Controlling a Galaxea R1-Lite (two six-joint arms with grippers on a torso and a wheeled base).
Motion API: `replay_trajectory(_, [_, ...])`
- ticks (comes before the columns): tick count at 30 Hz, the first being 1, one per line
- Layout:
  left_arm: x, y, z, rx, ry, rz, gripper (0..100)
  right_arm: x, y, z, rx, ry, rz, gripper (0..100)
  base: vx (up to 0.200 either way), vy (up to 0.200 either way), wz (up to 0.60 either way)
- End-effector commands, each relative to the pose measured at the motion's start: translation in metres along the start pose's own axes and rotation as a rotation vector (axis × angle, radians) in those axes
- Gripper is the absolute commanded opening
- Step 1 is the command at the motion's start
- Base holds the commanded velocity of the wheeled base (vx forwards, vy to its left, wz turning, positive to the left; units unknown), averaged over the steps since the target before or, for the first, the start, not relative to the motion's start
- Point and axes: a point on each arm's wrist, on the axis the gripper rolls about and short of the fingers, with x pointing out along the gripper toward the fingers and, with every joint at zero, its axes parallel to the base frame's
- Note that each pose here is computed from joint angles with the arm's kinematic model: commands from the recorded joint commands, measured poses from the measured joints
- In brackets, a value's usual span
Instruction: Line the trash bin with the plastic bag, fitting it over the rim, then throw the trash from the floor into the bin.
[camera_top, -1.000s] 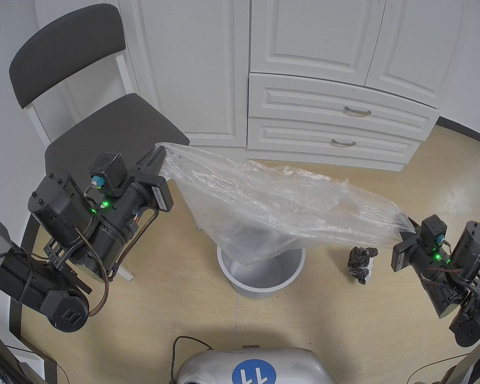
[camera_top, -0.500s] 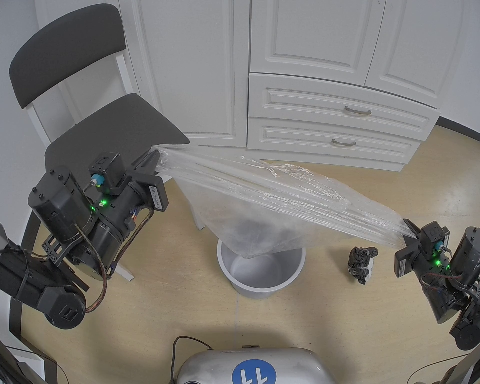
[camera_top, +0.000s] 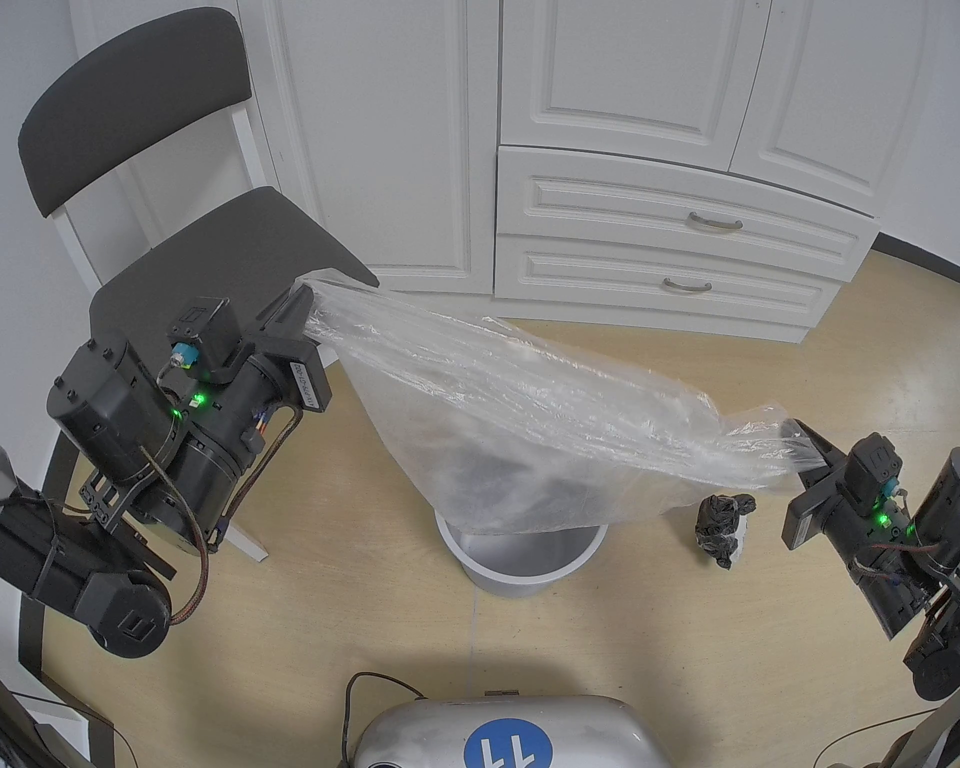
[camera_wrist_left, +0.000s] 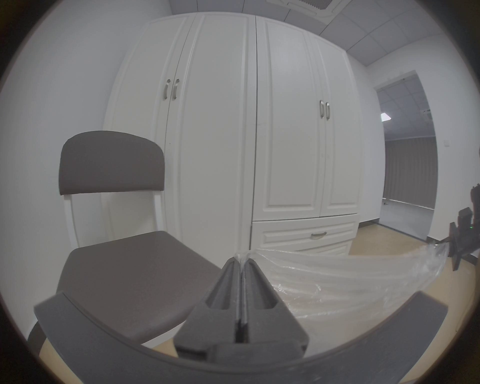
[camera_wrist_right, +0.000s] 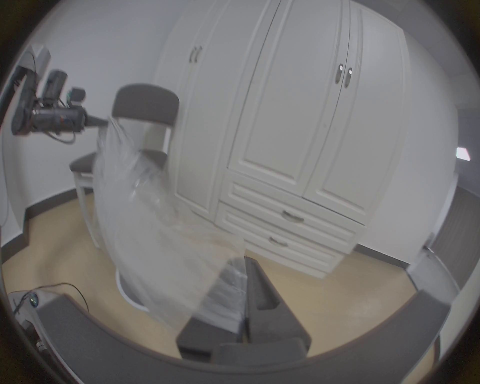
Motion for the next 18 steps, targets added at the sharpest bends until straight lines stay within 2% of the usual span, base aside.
replay_trajectory(1, [-0.001, -0.002, -0.002, -0.014, -0.034, -0.056, 0, -0.006, 0.000, 0.001, 0.013, -0.083, 0.090, 0, 0.000, 0.000, 0.00])
replay_trajectory(2, [-0.004, -0.003, -0.003, -0.023, -0.038, -0.099, 0, -0.009, 0.003, -0.002, 0.008, -0.099, 0.170, 0, 0.000, 0.000, 0.00])
replay_trajectory(4, [-0.007, -0.004, -0.003, -0.038, -0.038, -0.142, 0, -0.012, 0.003, -0.001, 0.012, -0.127, 0.226, 0, 0.000, 0.000, 0.00])
replay_trajectory(8, [-0.012, -0.013, -0.003, -0.081, -0.030, -0.214, 0, -0.015, 0.005, 0.002, 0.027, -0.150, 0.270, 0, 0.000, 0.000, 0.00])
replay_trajectory(14, [-0.027, -0.034, -0.006, -0.125, 0.000, -0.347, 0, -0.021, 0.018, 0.008, 0.102, -0.172, 0.349, 0, 0.000, 0.000, 0.00])
replay_trajectory(15, [-0.027, -0.034, -0.006, -0.125, 0.000, -0.347, 0, -0.021, 0.018, 0.008, 0.102, -0.172, 0.349, 0, 0.000, 0.000, 0.00])
replay_trajectory(18, [-0.038, -0.051, -0.006, -0.168, 0.018, -0.420, 0, -0.022, 0.026, 0.011, 0.148, -0.177, 0.395, 0, 0.000, 0.000, 0.00])
